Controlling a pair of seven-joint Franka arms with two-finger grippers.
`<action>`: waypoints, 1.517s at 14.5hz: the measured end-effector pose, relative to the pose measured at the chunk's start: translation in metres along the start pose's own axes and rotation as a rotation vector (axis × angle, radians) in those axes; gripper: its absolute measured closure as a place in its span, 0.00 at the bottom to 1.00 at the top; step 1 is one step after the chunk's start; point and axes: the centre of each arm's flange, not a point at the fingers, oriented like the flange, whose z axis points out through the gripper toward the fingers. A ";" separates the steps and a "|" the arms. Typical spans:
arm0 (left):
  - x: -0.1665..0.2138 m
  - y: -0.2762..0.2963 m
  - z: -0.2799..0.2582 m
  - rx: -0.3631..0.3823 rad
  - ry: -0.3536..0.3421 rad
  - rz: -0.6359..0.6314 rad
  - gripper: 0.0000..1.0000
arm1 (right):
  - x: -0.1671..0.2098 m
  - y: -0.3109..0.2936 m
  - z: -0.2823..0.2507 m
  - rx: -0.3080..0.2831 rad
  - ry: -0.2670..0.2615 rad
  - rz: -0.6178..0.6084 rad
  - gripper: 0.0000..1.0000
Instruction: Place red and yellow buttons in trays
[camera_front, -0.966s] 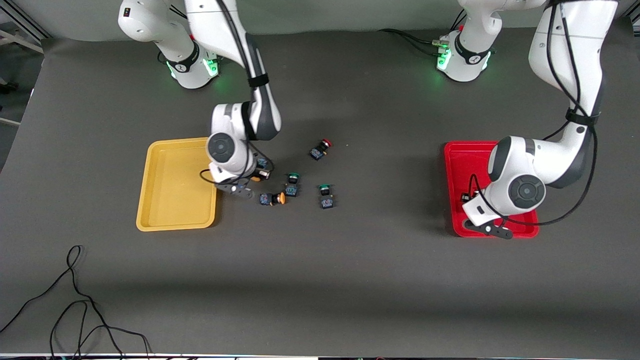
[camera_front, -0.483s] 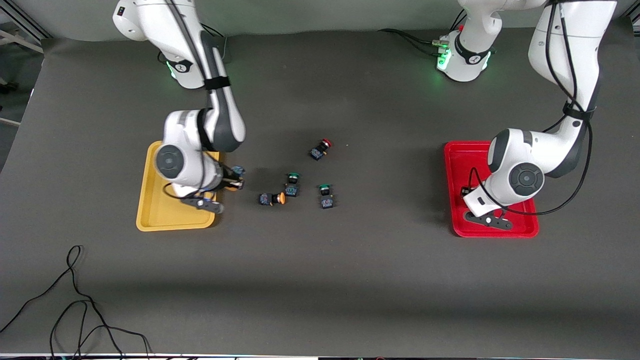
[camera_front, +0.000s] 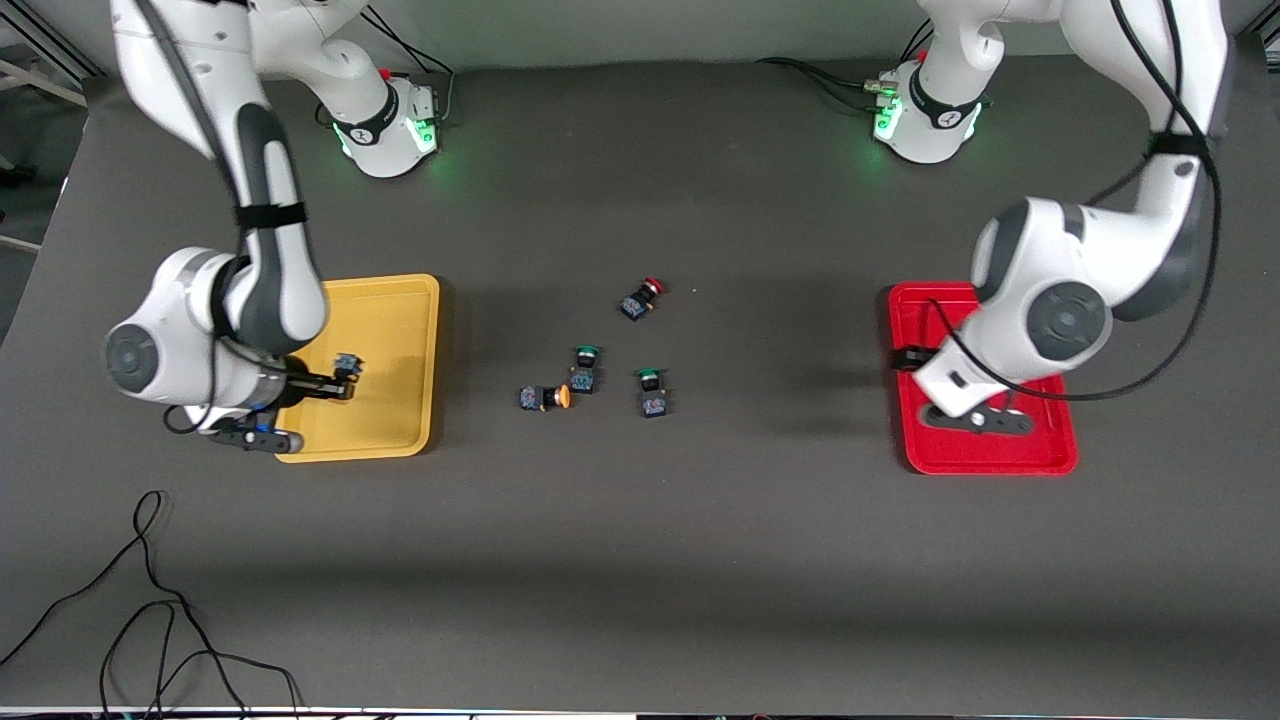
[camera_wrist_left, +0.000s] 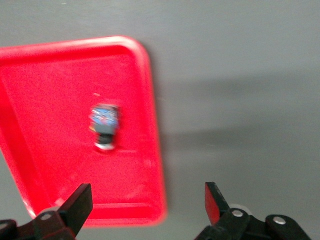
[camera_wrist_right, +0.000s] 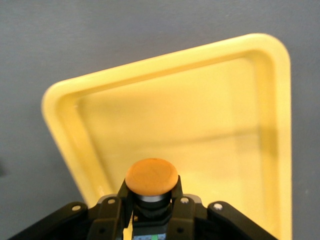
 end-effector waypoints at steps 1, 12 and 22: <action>-0.008 0.035 -0.015 -0.019 -0.001 -0.043 0.00 | 0.003 0.004 0.007 0.013 0.003 -0.008 0.67; -0.118 0.347 0.085 -0.077 0.221 -0.054 0.01 | 0.024 -0.099 -0.050 0.092 0.085 0.053 0.00; -0.159 0.406 0.183 -0.072 0.249 0.130 0.07 | -0.014 -0.283 0.048 0.155 -0.030 0.759 0.00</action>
